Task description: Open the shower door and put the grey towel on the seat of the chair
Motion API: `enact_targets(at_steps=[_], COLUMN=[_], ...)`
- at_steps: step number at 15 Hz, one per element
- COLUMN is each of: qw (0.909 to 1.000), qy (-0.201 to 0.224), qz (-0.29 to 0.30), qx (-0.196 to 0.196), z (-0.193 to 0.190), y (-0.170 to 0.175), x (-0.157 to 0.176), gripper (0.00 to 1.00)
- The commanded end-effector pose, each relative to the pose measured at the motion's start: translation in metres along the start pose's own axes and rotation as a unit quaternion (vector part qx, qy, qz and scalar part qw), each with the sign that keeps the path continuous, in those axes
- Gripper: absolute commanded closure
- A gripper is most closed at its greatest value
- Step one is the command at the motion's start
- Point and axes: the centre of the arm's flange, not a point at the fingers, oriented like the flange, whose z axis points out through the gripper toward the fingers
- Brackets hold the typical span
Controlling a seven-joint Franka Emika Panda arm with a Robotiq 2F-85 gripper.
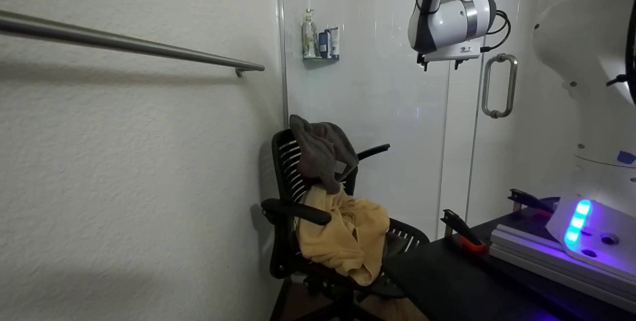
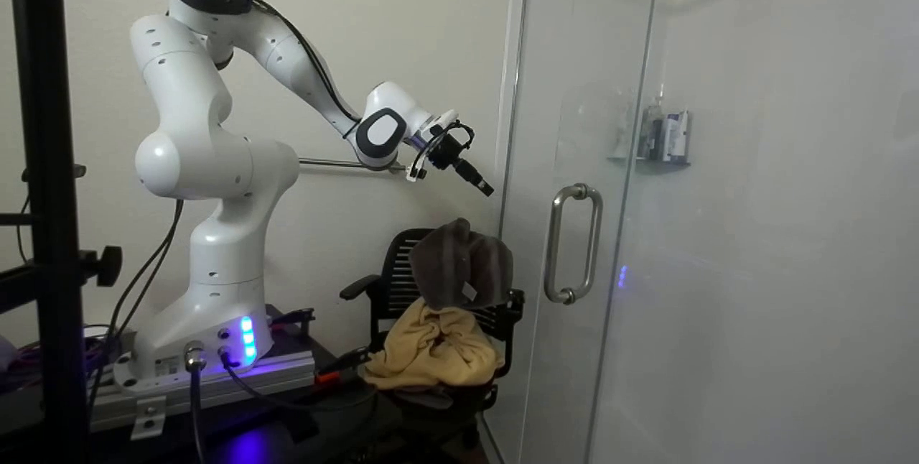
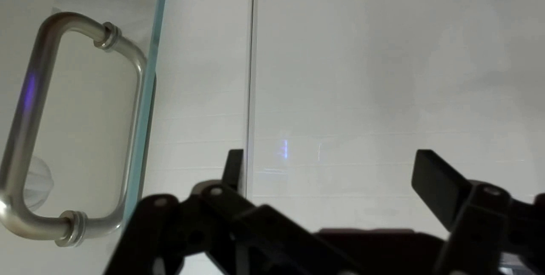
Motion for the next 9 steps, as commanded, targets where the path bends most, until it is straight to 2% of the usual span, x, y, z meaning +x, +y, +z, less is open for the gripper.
enact_targets(at_steps=[1,2,4,5,9], qw=[0.9989,0.9967,0.9934,0.9907,0.9713], qy=[-0.042,-0.061,-0.064,-0.070,-0.100], qz=[-0.005,-0.023,-0.047,-0.055,-0.099], qx=[0.017,0.049,0.082,0.103,0.192], z=[0.016,0.019,0.025,0.064,0.088], y=[-0.003,-0.009,-0.036,-0.073,-0.137], x=[0.001,-0.003,-0.012,-0.012,-0.016], gripper=[0.00,0.00,0.00,0.00,0.00])
